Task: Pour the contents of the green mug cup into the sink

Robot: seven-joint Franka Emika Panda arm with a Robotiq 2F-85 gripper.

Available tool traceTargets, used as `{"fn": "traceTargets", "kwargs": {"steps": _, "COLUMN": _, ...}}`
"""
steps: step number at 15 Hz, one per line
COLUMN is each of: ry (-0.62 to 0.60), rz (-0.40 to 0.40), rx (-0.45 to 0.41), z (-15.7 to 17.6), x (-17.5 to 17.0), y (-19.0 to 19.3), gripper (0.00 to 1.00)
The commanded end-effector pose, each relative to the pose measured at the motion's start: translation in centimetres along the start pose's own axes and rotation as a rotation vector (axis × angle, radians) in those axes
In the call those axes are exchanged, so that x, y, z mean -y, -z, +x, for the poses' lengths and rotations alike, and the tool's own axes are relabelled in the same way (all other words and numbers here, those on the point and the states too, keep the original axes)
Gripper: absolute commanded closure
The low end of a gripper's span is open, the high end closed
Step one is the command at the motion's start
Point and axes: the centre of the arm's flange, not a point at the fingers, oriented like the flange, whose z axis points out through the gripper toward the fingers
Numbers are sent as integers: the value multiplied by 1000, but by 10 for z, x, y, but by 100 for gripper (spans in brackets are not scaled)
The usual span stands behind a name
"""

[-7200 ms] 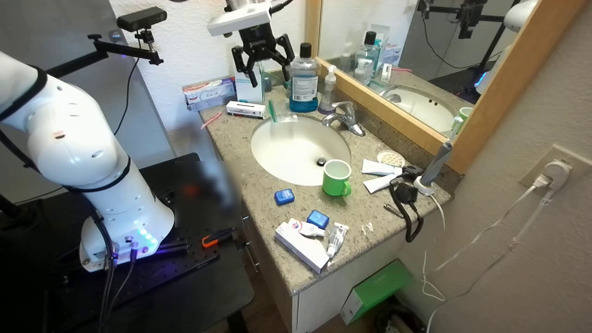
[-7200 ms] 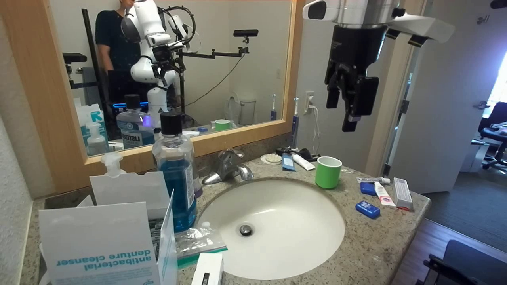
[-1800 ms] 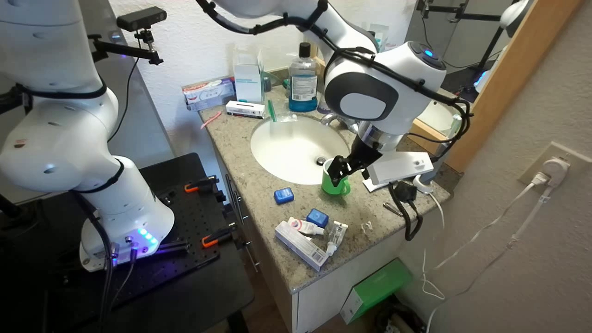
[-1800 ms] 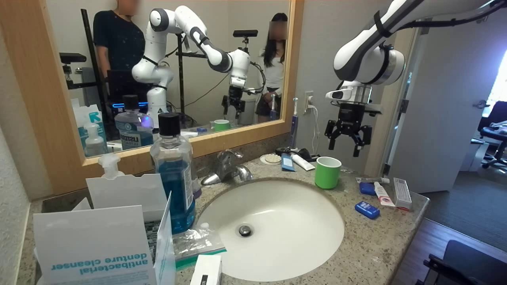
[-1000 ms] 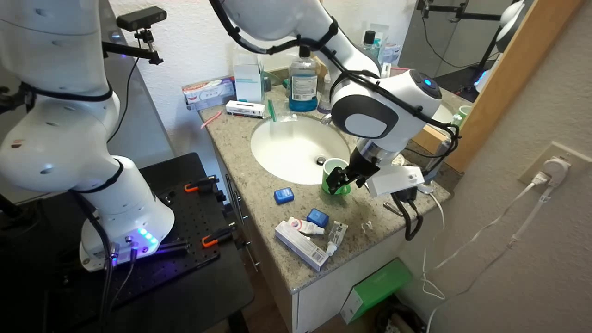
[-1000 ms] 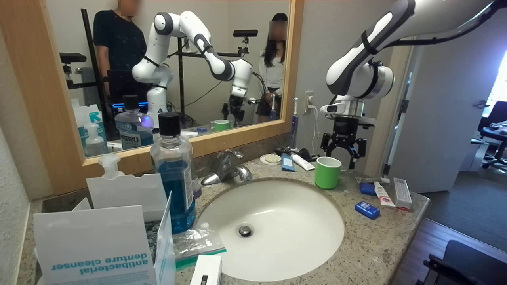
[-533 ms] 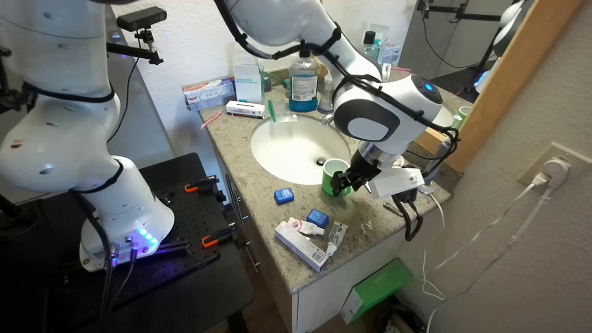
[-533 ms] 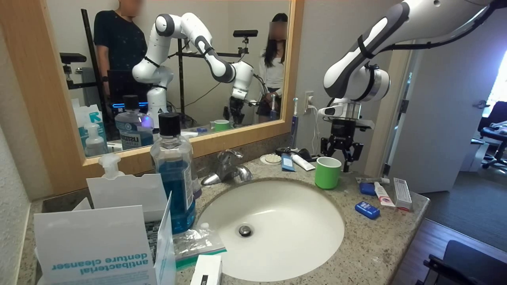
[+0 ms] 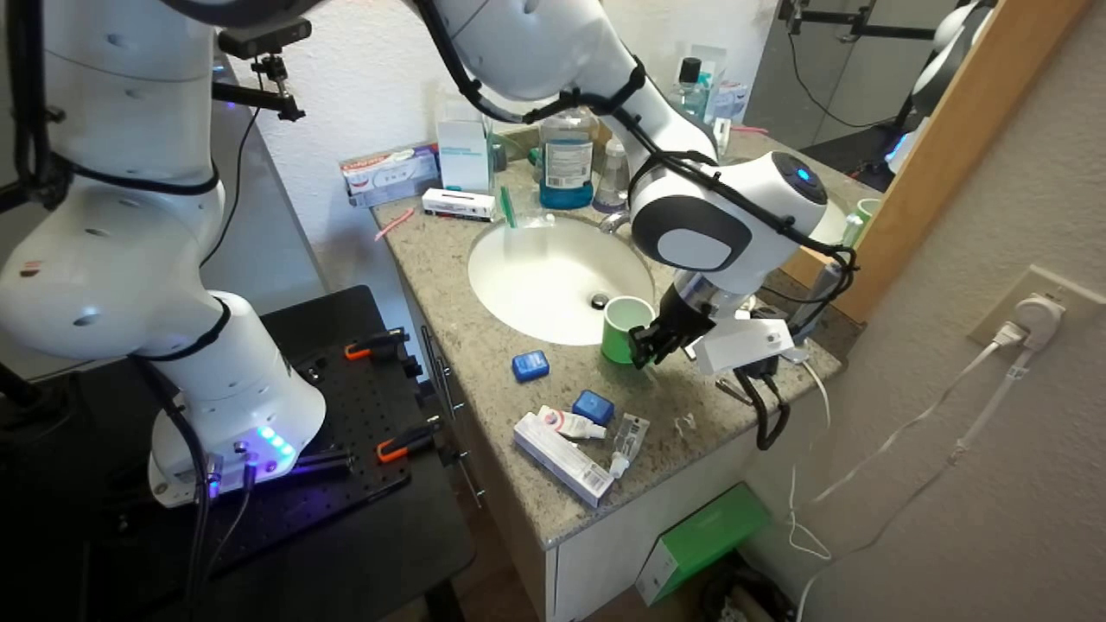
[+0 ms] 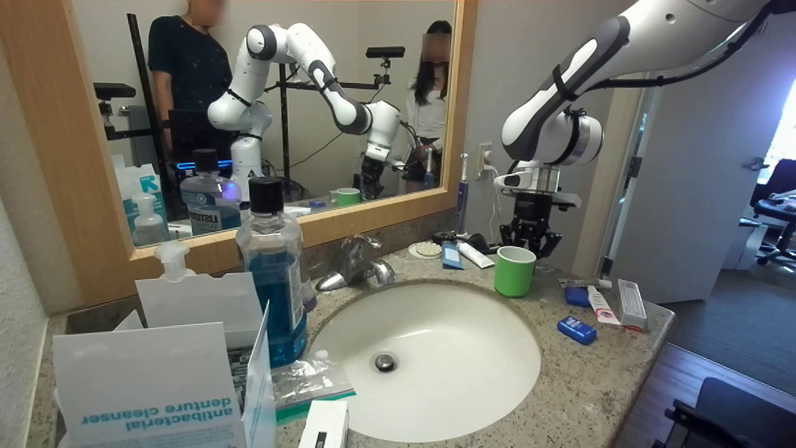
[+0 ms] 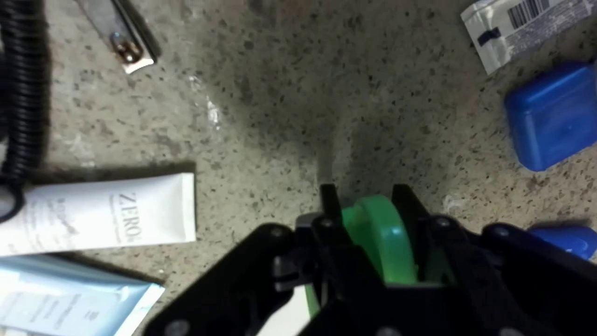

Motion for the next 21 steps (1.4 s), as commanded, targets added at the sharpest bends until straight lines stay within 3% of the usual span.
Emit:
{"fn": "traceTargets", "kwargs": {"steps": 1, "ry": 6, "rz": -5, "rx": 3, "z": -3, "x": -2, "y": 12, "gripper": 94}}
{"fn": "traceTargets", "kwargs": {"steps": 7, "ry": 15, "rz": -6, "rx": 10, "z": 4, "x": -5, "y": 11, "gripper": 91}}
{"fn": "traceTargets", "kwargs": {"steps": 16, "ry": 55, "rz": -65, "rx": 46, "z": 47, "x": 0, "y": 37, "gripper": 91}}
{"fn": "traceTargets", "kwargs": {"steps": 21, "ry": 77, "rz": -136, "rx": 144, "z": 89, "x": 9, "y": 61, "gripper": 91}}
